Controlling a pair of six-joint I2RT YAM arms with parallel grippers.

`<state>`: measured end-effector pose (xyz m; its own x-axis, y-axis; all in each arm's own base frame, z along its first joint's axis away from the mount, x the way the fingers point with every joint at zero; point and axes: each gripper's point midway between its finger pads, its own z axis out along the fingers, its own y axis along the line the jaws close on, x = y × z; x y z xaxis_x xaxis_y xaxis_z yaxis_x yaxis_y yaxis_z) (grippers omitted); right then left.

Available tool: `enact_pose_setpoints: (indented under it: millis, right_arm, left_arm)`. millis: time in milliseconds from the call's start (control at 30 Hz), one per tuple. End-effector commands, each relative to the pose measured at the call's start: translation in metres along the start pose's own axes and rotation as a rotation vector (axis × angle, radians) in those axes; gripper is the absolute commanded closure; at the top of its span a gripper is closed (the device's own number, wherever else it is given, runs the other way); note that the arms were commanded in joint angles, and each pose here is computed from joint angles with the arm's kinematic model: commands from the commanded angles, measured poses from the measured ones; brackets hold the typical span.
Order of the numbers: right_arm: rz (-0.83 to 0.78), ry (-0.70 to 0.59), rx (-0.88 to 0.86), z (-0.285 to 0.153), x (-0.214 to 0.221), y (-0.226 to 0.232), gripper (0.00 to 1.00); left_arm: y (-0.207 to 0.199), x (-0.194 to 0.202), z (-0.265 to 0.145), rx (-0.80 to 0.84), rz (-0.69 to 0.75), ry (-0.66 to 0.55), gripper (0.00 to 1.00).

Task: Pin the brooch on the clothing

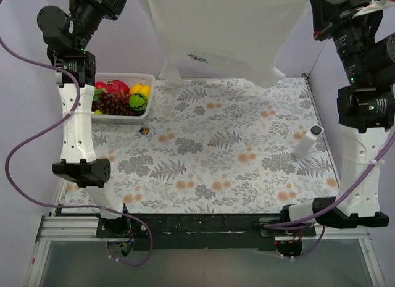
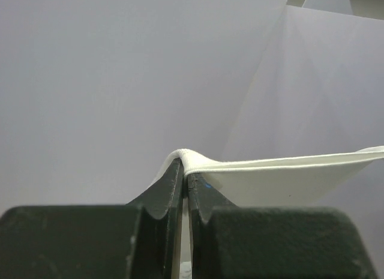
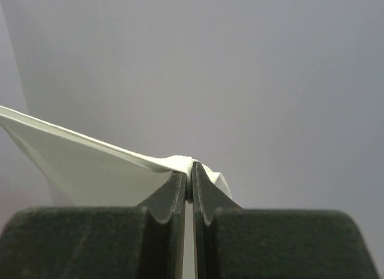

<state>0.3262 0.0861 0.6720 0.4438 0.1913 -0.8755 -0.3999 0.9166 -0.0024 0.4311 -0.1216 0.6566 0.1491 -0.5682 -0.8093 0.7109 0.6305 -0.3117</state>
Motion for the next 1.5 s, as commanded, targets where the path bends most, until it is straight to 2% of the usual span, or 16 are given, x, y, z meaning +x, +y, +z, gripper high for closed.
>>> enact_pose_setpoints:
  millis: [0,100,267,533,633,733,833,900,1033,1067,1100,1167,1200,1400,1467]
  right_arm:
    - [-0.010,-0.074,0.014,-0.019,-0.023,0.004,0.99]
    - [-0.032,-0.075,0.005,-0.038,-0.030,0.011,0.99]
    - [-0.084,-0.163,0.028,-0.081,-0.071,0.023,0.99]
    - [-0.103,-0.273,0.000,-0.138,-0.117,0.050,0.99]
    - [-0.100,-0.286,-0.002,-0.150,-0.122,0.053,0.99]
    - [-0.109,-0.285,0.004,-0.155,-0.121,0.053,0.99]
    - [-0.121,-0.231,0.029,-0.148,-0.095,0.044,0.99]
    - [-0.119,-0.152,0.060,-0.135,-0.060,0.032,0.99]
    - [-0.079,0.048,0.086,-0.108,0.030,0.014,0.99]
    - [-0.071,0.077,0.078,-0.105,0.047,0.013,0.99]
    - [-0.054,0.154,0.077,-0.102,0.087,0.009,0.99]
    - [-0.039,0.205,0.058,-0.099,0.118,0.009,0.99]
    - [-0.025,0.265,0.064,-0.097,0.148,0.005,0.99]
    - [-0.003,0.392,0.098,-0.087,0.222,-0.015,0.99]
    - [0.014,0.396,0.108,-0.085,0.225,-0.020,0.99]
  left_arm:
    - [-0.041,-0.041,-0.026,0.006,0.091,-0.066,1.00]
    - [-0.059,-0.043,-0.039,0.023,0.106,-0.044,1.00]
    - [-0.082,-0.038,-0.062,0.034,0.056,-0.005,1.00]
    - [-0.154,-0.072,-0.102,0.117,0.085,-0.048,1.00]
    - [-0.164,-0.071,-0.106,0.150,0.054,-0.037,1.00]
    - [-0.156,-0.057,-0.102,0.165,0.000,0.003,1.00]
    - [-0.128,-0.030,-0.091,0.133,-0.053,0.074,1.00]
    - [-0.104,-0.009,-0.083,0.101,-0.096,0.122,1.00]
    - [-0.052,0.044,-0.076,0.018,-0.180,0.216,1.00]
    - [-0.032,0.068,-0.079,-0.019,-0.204,0.253,1.00]
    - [-0.021,0.080,-0.080,-0.039,-0.213,0.269,1.00]
    - [0.007,0.116,-0.088,-0.092,-0.243,0.321,1.00]
    - [0.018,0.129,-0.091,-0.117,-0.250,0.339,1.00]
    - [0.064,0.199,-0.102,-0.161,-0.321,0.459,1.00]
    - [0.072,0.209,-0.101,-0.160,-0.330,0.479,1.00]
